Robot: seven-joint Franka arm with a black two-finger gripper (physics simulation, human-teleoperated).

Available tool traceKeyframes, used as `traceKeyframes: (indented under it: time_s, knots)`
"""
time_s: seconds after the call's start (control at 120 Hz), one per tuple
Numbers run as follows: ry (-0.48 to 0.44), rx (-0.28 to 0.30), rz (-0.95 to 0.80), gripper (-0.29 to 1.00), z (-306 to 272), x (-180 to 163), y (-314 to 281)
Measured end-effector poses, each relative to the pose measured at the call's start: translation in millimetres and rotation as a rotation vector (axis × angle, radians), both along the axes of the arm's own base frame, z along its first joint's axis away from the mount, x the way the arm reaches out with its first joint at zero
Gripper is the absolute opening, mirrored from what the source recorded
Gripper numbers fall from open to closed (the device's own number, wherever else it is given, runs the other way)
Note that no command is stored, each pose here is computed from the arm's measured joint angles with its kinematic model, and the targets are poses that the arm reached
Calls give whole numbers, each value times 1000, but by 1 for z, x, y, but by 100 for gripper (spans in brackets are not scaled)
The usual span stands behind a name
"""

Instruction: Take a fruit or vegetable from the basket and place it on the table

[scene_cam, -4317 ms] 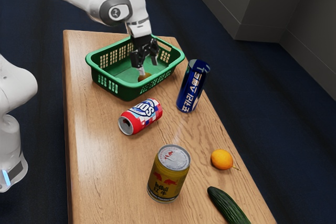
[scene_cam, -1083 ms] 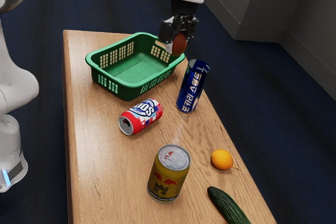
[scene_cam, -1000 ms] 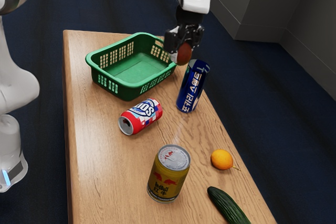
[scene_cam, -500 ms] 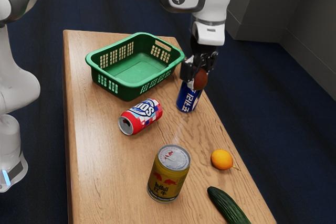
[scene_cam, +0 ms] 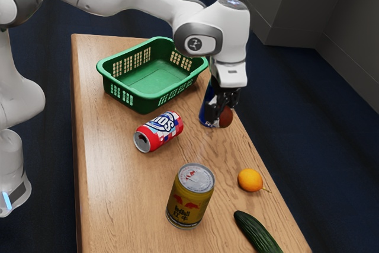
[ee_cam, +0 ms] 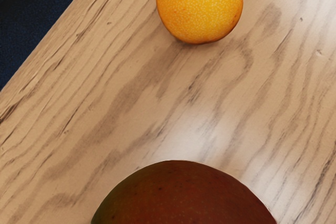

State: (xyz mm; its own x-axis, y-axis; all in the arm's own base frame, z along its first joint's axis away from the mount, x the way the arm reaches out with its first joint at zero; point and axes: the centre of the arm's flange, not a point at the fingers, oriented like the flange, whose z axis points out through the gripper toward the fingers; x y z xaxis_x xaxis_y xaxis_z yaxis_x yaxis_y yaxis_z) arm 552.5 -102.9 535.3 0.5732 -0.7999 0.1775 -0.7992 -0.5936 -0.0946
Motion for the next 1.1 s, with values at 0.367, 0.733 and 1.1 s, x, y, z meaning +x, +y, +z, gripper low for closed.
traceKeyframes:
  time_s: [0.367, 0.733, 1.1]
  knots:
    - [-45, 6, 23, 18, -27, 6, -7]
    - [-48, -4, 52, 20, -61, 5, -8]
    - [-231, -87, -3, 65, 232, -19, -1]
